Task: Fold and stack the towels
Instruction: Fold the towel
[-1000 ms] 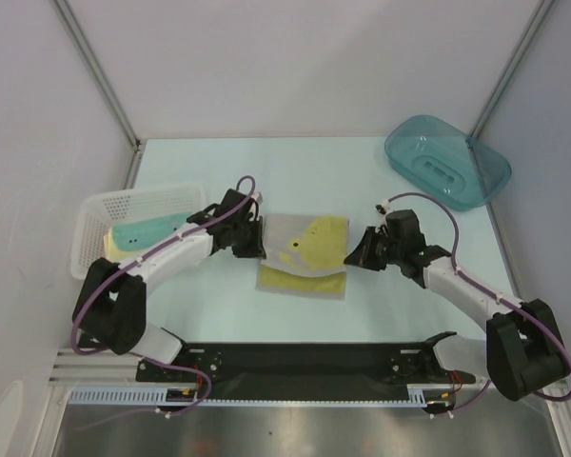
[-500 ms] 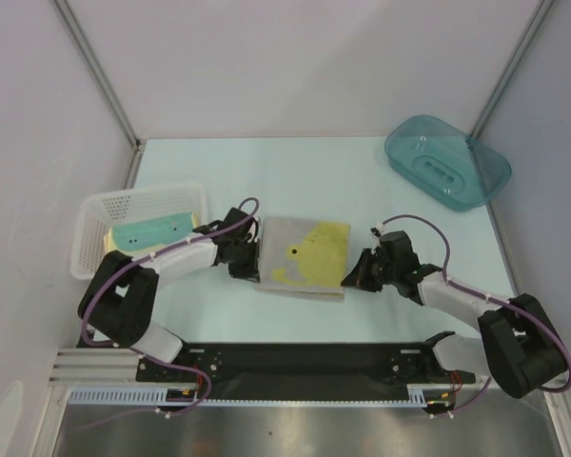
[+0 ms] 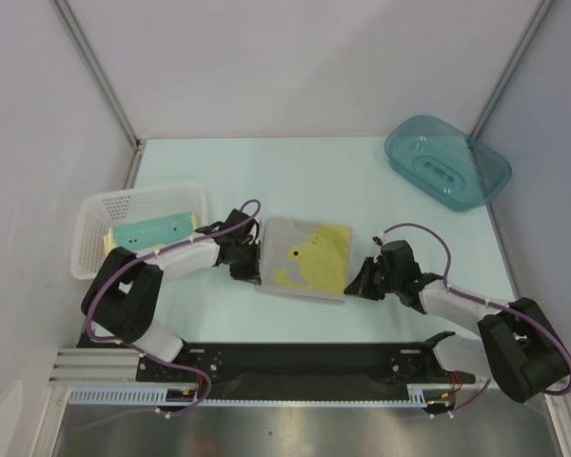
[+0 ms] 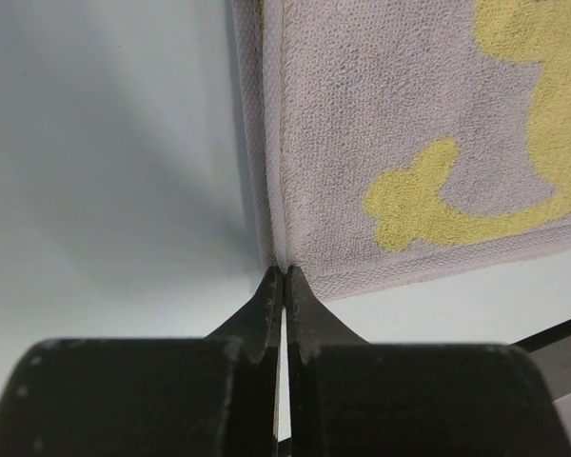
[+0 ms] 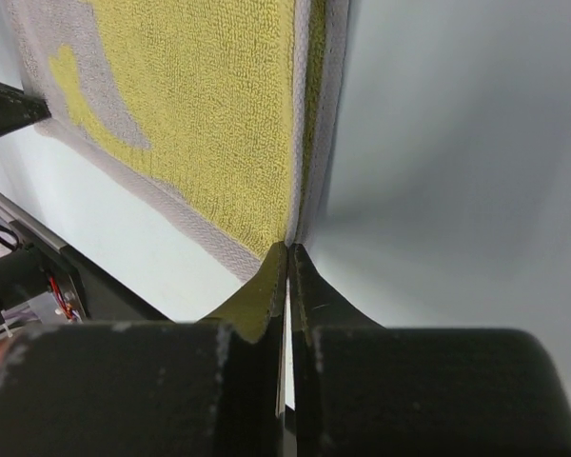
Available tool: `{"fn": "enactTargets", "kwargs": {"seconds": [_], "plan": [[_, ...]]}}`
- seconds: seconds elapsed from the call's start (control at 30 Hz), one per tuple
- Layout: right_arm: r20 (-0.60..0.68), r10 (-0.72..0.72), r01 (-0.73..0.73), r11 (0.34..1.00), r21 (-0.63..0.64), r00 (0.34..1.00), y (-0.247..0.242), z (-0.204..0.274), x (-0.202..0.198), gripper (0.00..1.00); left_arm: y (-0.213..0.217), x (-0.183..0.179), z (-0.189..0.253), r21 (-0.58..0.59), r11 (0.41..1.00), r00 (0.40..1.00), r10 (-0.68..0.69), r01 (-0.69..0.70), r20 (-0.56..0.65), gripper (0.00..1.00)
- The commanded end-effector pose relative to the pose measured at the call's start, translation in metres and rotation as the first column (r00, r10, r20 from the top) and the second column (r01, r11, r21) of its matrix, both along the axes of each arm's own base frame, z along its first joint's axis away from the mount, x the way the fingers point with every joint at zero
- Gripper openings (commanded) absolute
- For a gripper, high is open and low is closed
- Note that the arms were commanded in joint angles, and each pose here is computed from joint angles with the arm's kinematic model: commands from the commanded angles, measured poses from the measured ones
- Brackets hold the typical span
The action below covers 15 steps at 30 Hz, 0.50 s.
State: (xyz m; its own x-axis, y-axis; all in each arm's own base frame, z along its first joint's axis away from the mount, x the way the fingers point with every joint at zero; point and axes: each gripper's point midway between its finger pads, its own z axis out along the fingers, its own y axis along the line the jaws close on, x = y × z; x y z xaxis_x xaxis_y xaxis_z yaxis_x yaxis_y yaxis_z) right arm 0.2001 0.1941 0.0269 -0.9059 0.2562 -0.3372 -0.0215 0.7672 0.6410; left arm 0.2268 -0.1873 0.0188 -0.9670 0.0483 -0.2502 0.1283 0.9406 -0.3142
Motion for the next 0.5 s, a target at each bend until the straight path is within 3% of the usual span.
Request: {"fn": "enactTargets", "kwargs": {"seconds": [0.0,0.3,0.47], "plan": [[0.033,-0.018,0.017,1.000,0.002,0.999,-0.001,0.002,0.005,0.00,0.007,0.000,-0.005,0.030,0.999,1.000,-0.013,0.012,0.007,0.00],[0.076,-0.018,0.011,0.996,0.091,0.997,0.016,0.043,0.013,0.00,0.004,0.006,0.013,0.009,1.000,0.999,0.002,-0.002,0.040,0.00],[0.056,-0.007,0.002,0.995,0.103,0.998,0.027,0.049,-0.002,0.00,0.004,0.005,0.024,-0.012,1.000,0.998,0.018,-0.017,0.064,0.00]]}}
